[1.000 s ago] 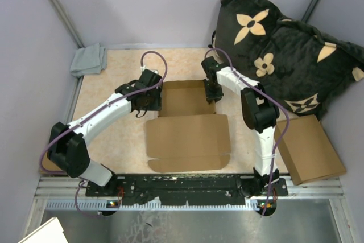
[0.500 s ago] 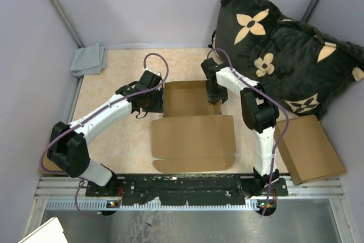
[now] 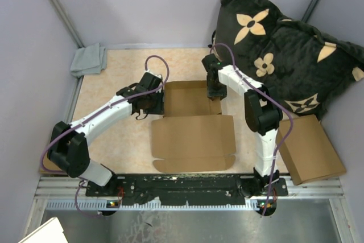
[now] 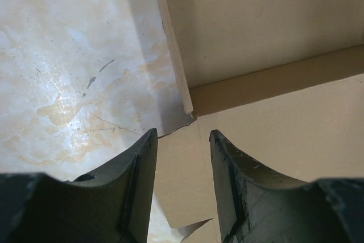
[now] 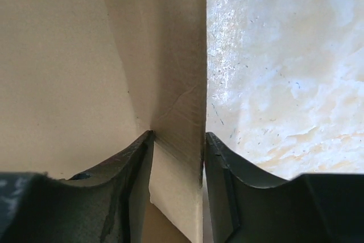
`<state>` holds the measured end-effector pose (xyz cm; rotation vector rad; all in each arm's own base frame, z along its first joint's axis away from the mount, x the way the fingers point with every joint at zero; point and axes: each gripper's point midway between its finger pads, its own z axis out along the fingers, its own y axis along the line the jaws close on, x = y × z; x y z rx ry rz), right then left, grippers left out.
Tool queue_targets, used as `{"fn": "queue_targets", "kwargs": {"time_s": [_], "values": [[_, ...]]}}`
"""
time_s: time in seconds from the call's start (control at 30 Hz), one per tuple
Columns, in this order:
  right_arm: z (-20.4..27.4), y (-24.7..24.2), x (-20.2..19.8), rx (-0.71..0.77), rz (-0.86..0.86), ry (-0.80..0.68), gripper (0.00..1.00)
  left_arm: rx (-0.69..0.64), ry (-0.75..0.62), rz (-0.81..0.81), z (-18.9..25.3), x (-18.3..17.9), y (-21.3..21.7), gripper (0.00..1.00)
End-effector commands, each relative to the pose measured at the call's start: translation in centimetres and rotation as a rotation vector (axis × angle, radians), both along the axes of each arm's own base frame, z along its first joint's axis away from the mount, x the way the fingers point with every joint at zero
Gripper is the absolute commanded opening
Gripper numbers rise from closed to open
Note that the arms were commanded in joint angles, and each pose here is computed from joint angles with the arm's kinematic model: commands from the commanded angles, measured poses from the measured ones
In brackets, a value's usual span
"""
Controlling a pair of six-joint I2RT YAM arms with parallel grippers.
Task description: Fold the paper box
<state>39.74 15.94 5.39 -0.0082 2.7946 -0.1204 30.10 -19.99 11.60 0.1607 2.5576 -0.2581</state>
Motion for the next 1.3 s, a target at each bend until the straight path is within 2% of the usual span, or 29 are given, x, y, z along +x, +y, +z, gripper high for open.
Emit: {"fn": "queue_targets", "kwargs": {"time_s": [0.0,0.1,0.17,0.2,0.47,0.7,0.93,1.03,1.13,1.27], "values": [[4.0,-0.5,1.5,-0.003,-0.021,-0.099,0.39,-0.033,-0.023,-0.012,0.5,0.0,-0.2,0.48],[3.3,-1.2,1.2,-0.046,-0.017,-0.077,0.29,-0.031,-0.020,-0.016,0.4,-0.1,-0.1,0.48],[2.9,-1.8,1.1,-0.080,-0.020,-0.072,0.20,-0.029,-0.019,-0.019,0.3,-0.2,-0.1,0.48],[2.6,-1.9,1.1,-0.085,-0.019,-0.070,0.18,-0.029,-0.021,-0.020,0.4,-0.1,-0.1,0.48],[1.3,-3.0,0.5,-0.172,0.003,-0.042,0.13,-0.031,-0.012,-0.034,0.1,-0.3,-0.3,0.48],[1.2,-4.6,0.1,-0.352,0.032,-0.037,0.08,-0.019,-0.017,-0.048,0.2,0.0,-0.3,0.47],[-0.5,-5.8,-0.9,-0.469,0.015,-0.014,0.02,-0.007,-0.020,-0.059,0.4,0.2,-0.3,0.47],[-1.8,-5.9,-1.5,-0.469,0.000,0.009,0.02,-0.010,-0.020,-0.063,0.5,0.3,-0.4,0.47],[-2.5,-5.2,-1.5,-0.401,-0.031,-0.004,0.14,-0.011,-0.018,-0.066,0.5,0.2,-0.5,0.47],[-2.7,-4.8,-0.8,-0.313,-0.089,-0.029,0.21,-0.011,-0.015,-0.067,0.6,0.2,-0.5,0.46]]}}
